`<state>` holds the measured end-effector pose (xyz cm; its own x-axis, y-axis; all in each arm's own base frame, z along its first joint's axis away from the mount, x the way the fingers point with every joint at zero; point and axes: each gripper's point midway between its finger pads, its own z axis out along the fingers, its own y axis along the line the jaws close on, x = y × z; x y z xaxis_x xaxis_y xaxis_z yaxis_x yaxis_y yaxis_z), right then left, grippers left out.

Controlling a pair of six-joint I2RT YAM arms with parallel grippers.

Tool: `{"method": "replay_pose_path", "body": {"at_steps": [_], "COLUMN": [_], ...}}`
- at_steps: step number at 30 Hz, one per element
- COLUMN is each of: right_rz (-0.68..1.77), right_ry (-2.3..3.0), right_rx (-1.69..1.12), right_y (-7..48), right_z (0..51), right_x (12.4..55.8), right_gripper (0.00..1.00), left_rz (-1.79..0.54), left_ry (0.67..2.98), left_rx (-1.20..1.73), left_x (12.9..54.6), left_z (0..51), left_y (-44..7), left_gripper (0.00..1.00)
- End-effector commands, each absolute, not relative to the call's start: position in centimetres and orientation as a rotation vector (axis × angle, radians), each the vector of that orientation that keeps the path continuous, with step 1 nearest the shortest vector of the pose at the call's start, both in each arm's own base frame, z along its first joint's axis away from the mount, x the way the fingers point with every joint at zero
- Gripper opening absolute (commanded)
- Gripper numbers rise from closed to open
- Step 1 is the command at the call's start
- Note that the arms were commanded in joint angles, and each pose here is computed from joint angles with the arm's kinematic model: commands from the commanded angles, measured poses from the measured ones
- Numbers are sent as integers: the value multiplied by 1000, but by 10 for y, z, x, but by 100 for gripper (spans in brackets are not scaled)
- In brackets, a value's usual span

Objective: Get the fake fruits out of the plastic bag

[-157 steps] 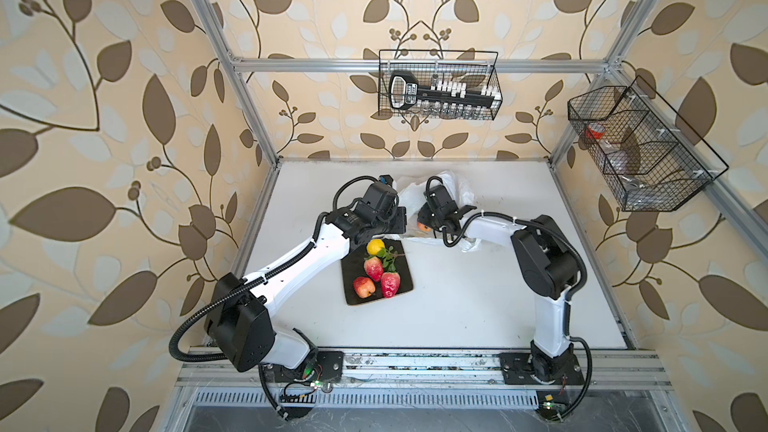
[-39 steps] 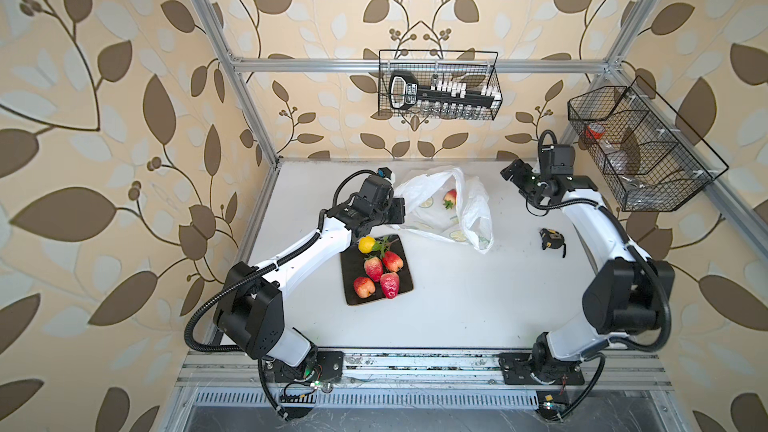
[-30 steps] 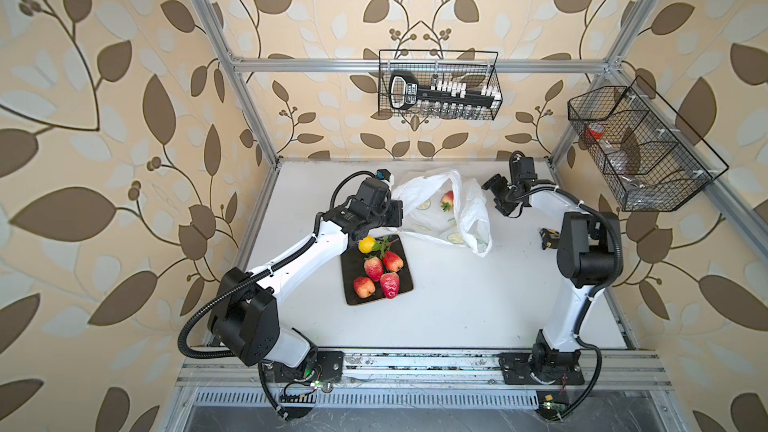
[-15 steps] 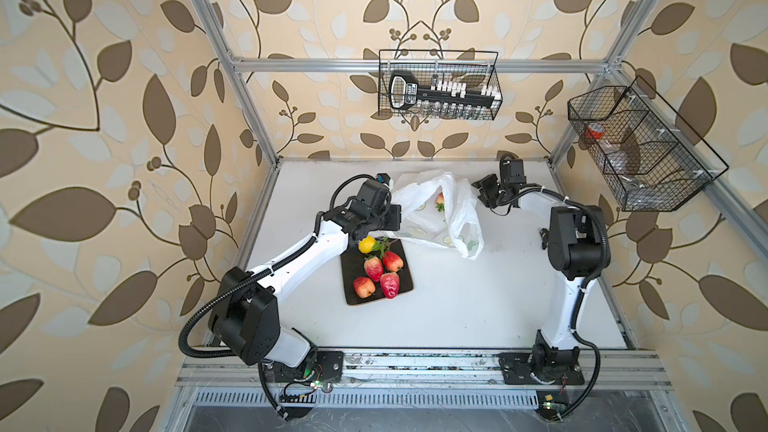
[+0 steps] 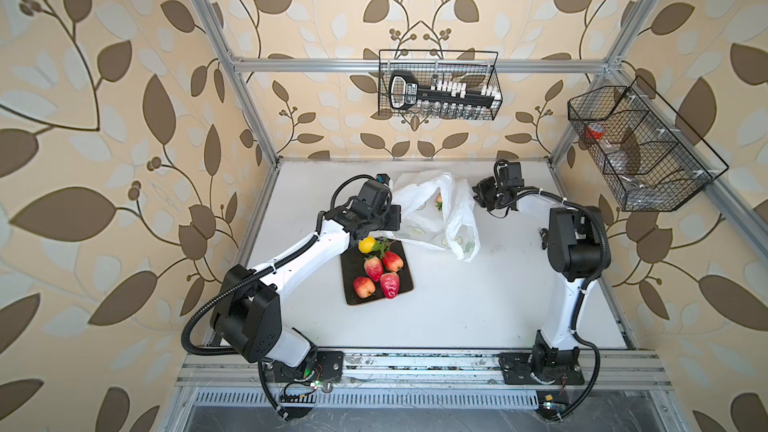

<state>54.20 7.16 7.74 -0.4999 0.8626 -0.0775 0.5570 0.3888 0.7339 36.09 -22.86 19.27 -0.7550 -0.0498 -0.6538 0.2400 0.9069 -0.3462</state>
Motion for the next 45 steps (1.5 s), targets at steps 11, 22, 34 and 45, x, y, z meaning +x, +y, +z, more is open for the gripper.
{"method": "replay_pose_path", "body": {"at_steps": [11, 22, 34, 45], "right_rz": [995, 894, 634, 406], "right_ry": [2124, 2093, 2180, 2223], "right_rx": [976, 792, 899, 816], "right_y": [85, 96, 49, 14], "right_z": [181, 251, 187, 178], "right_x": [545, 520, 516, 511], "right_gripper": [0, 0, 0, 59], "left_rz": [-569, -684, -724, -743], "left_ry": [2221, 2182, 2184, 2199], "left_rx": [-112, -153, -79, 29], "left_x": [373, 389, 388, 370], "left_z": [205, 190, 182, 187], "left_y": [-213, -237, -256, -269], "left_gripper": [0, 0, 0, 0]}}
